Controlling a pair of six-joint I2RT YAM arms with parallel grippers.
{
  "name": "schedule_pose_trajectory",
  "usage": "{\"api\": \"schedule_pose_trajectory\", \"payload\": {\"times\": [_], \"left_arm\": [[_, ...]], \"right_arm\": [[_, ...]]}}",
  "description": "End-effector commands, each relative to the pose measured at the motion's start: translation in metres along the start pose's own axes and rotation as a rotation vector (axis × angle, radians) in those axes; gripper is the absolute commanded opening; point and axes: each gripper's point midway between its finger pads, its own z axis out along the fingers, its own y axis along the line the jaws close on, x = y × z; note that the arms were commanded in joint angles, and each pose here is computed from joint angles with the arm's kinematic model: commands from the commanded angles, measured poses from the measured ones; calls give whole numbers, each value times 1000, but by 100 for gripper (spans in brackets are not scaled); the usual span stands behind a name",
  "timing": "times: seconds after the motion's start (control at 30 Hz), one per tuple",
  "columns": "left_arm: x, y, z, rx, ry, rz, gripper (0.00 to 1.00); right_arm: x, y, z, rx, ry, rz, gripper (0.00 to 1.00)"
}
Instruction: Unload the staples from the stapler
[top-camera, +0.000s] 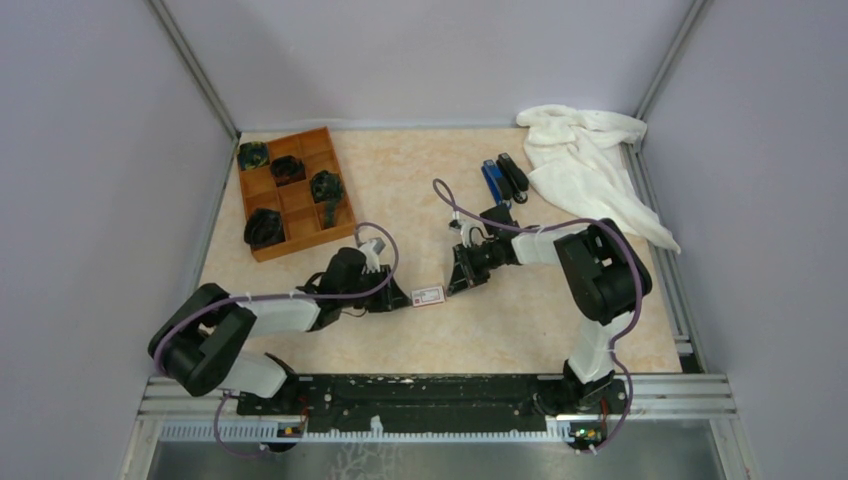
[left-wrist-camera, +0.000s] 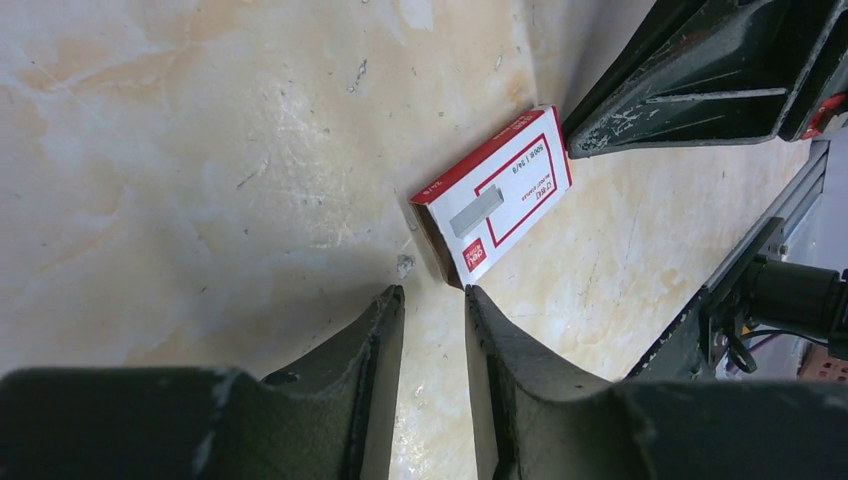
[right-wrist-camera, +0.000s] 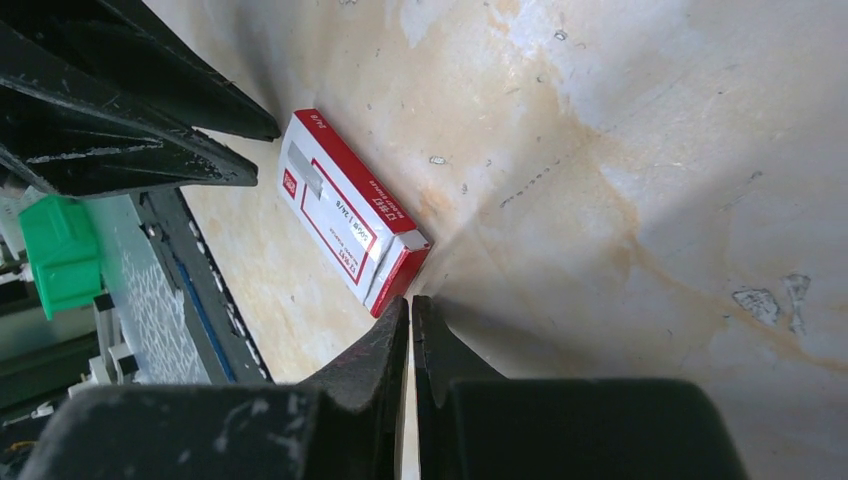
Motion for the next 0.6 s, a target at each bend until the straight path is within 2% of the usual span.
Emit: {"api": "schedule_pose_trajectory", "payload": {"times": [0.0, 0.57], "left_arm": [[38, 43, -2, -177, 137, -5, 35], [42, 57, 4, -264, 203, 1, 10]], "right_arm": [[-18, -1, -7, 34, -51, -54, 5], [-12, -1, 4, 63, -28, -56, 4]]}}
